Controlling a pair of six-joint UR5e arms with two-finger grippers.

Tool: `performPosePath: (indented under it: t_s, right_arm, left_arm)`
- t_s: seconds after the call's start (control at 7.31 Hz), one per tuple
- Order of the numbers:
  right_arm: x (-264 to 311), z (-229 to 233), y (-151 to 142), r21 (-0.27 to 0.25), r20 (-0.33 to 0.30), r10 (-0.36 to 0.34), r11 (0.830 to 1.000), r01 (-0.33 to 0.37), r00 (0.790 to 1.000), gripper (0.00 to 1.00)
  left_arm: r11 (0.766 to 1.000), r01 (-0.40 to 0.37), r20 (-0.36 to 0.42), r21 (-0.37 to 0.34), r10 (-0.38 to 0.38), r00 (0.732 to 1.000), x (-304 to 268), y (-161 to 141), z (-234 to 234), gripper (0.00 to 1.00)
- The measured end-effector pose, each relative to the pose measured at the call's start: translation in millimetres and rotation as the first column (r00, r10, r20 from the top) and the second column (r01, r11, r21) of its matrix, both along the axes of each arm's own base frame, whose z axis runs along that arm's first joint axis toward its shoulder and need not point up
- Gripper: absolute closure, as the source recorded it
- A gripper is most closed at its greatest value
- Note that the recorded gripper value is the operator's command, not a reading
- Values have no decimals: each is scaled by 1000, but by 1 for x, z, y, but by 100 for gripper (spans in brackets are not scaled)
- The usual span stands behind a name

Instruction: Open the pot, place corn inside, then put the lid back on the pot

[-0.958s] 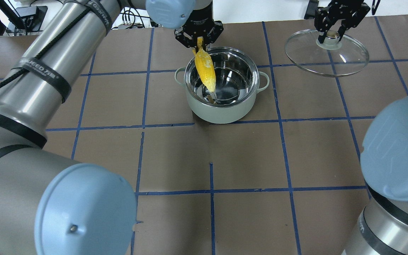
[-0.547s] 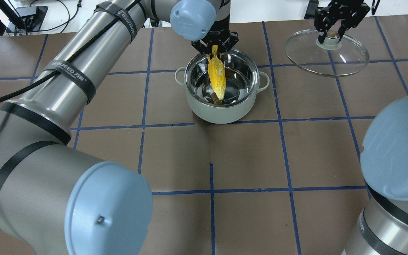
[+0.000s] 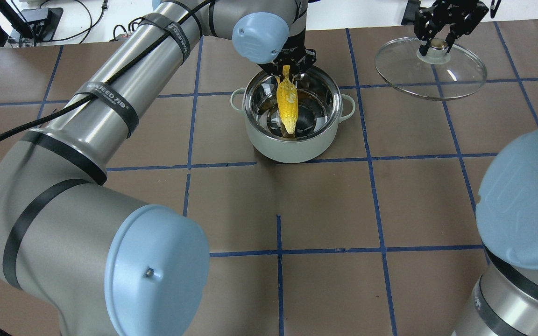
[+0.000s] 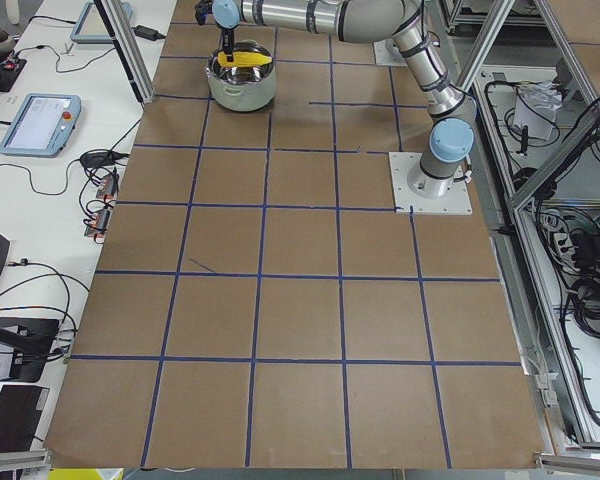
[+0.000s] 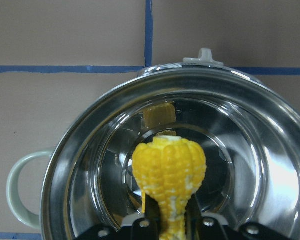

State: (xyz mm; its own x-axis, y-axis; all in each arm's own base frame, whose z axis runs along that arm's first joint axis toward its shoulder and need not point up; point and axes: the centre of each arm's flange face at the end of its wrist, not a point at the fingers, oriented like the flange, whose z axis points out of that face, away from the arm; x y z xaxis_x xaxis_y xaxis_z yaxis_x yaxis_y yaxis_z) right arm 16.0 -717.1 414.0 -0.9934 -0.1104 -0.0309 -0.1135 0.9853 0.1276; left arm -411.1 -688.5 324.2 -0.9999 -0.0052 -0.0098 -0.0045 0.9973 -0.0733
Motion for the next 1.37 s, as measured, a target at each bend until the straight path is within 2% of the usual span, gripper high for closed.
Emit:
performPosePath:
  t_s: [0.27, 0.96, 1.37]
  right_arm:
    - [1, 2, 1, -2, -1, 0, 1000, 0, 1000, 84]
    - [3, 4, 1, -5, 0, 1, 1000, -1, 1000, 84]
    - [44, 28, 14, -35, -13, -10, 999, 9, 1000, 85]
  left_arm:
    - [1000, -4, -8, -26, 4, 1000, 0, -4, 1, 0]
    - [1000, -5, -3, -27, 5, 1000, 15, -8, 8, 0]
    - [1000, 27, 13, 5, -27, 1000, 97, -11, 49, 0]
